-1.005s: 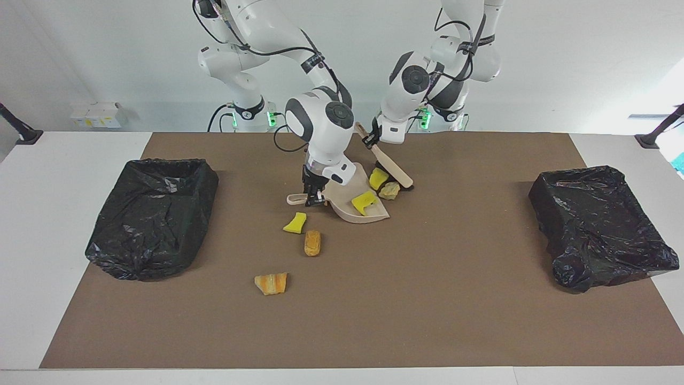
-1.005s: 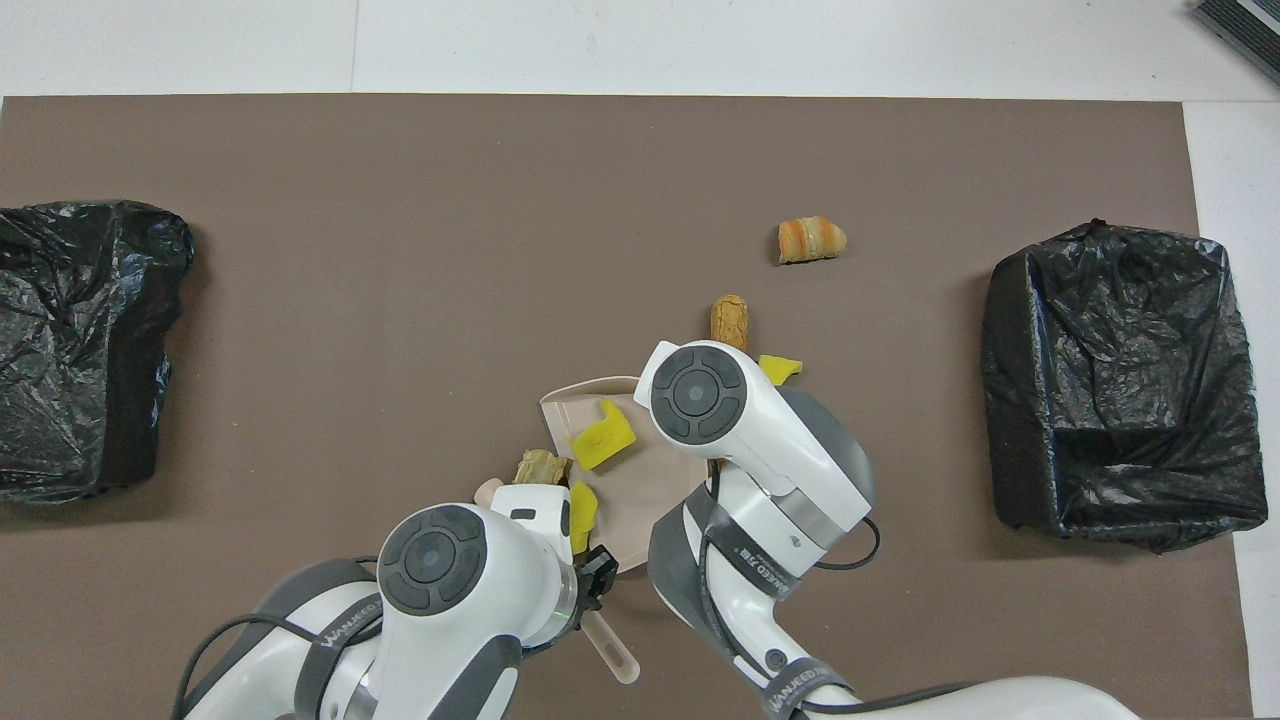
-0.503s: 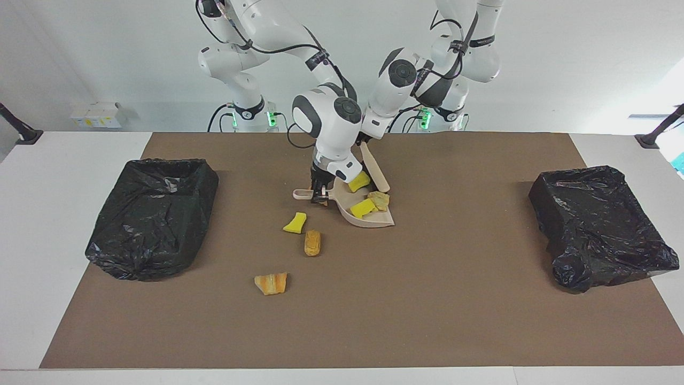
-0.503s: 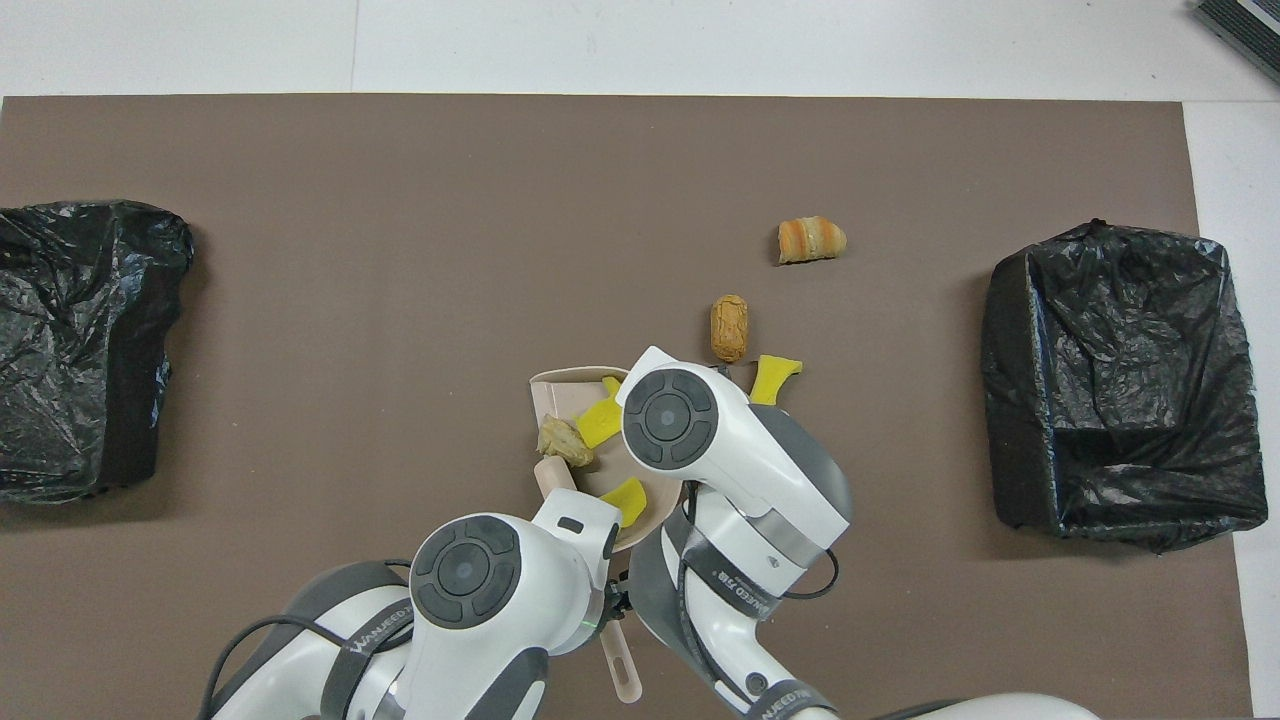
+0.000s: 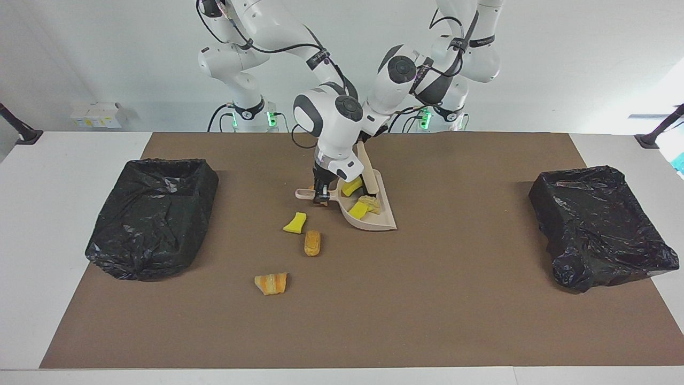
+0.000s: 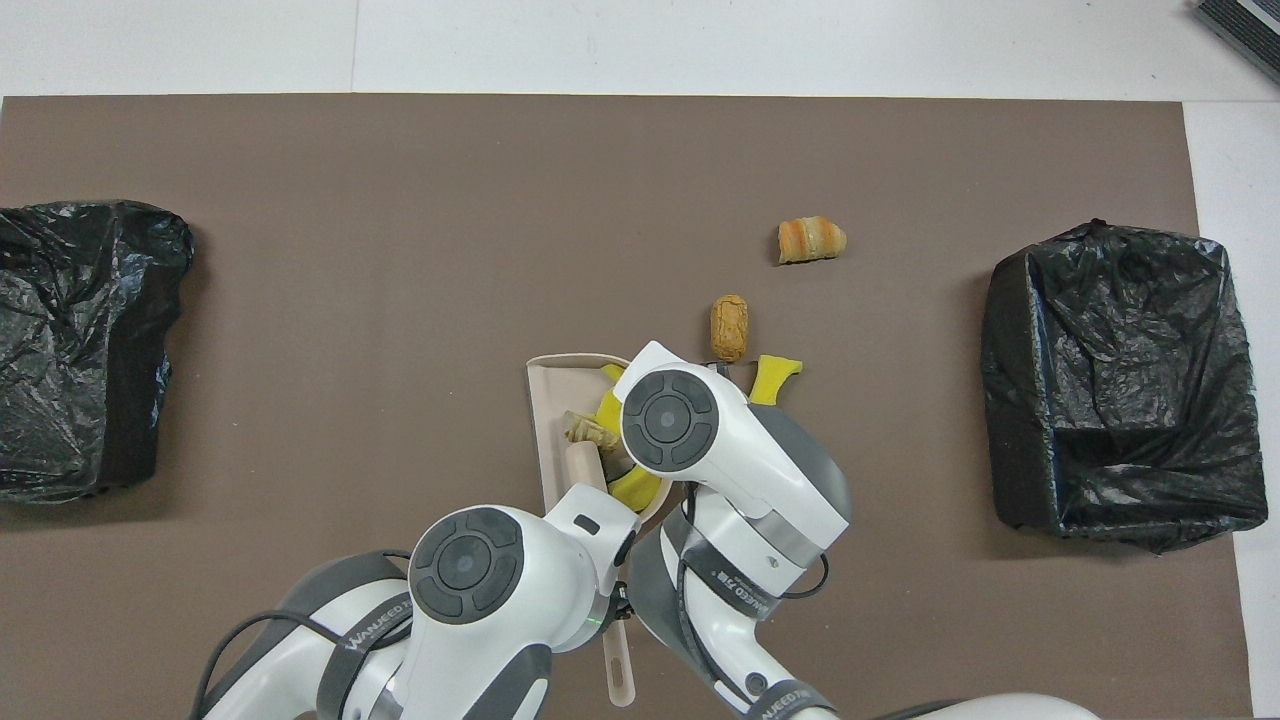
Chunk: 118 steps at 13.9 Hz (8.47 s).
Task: Sweep and dump trash in bin
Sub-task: 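Carry the loaded dustpan with the right gripper over the black bin, then tilt the dustpan with the right gripper to dump debris into the bin, then carry the empty dustpan with the right gripper back to the table center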
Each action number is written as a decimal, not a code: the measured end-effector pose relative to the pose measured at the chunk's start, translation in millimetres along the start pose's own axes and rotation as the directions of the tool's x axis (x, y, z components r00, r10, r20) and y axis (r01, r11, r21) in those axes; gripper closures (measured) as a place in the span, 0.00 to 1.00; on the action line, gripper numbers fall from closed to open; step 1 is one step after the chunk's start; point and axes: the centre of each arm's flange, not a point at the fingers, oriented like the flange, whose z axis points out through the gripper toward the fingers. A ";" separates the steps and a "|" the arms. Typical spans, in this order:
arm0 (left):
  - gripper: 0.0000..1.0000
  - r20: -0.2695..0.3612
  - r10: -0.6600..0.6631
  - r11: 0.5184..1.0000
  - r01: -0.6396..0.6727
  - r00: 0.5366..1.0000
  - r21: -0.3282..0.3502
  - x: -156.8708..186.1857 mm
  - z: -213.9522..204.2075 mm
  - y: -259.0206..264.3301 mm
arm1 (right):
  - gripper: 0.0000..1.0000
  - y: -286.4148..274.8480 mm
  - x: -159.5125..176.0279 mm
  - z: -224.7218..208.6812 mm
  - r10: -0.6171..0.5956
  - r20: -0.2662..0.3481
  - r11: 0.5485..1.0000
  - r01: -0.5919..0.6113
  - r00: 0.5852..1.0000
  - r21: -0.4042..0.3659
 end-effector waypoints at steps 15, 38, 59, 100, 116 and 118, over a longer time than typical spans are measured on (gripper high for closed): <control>0.74 -0.041 0.107 0.959 -0.092 0.993 0.268 -8.9 -61.1 -34.8 | 0.67 26.3 -68.8 -32.6 0.139 -0.115 0.990 -0.137 0.984 0.033; 0.74 -0.127 0.128 0.960 -0.091 0.984 0.266 -108.3 80.8 -52.4 | 0.67 18.5 -543.8 -40.4 0.154 -0.063 0.981 -0.145 0.986 0.131; 0.00 -0.139 0.111 0.988 -0.094 0.984 0.122 -30.9 -78.3 -40.2 | 0.67 -37.9 -574.1 -42.7 0.089 0.612 0.995 -0.101 0.786 -0.015; 0.00 -0.263 0.323 0.931 -0.257 0.909 0.258 145.3 -374.8 -242.8 | 0.67 -33.8 -473.9 -103.3 0.305 0.151 0.952 -0.307 0.940 -0.010; 0.00 -0.263 0.314 0.933 -0.246 0.912 0.262 152.6 -374.8 -247.8 | 0.67 -1.2 -143.2 -90.4 0.968 0.161 0.144 -0.954 0.191 0.263; 0.00 -0.269 0.316 0.933 -0.246 0.910 0.263 152.2 -376.5 -247.6 | 0.67 12.8 -110.7 -87.5 0.977 0.164 0.080 -0.953 0.132 0.293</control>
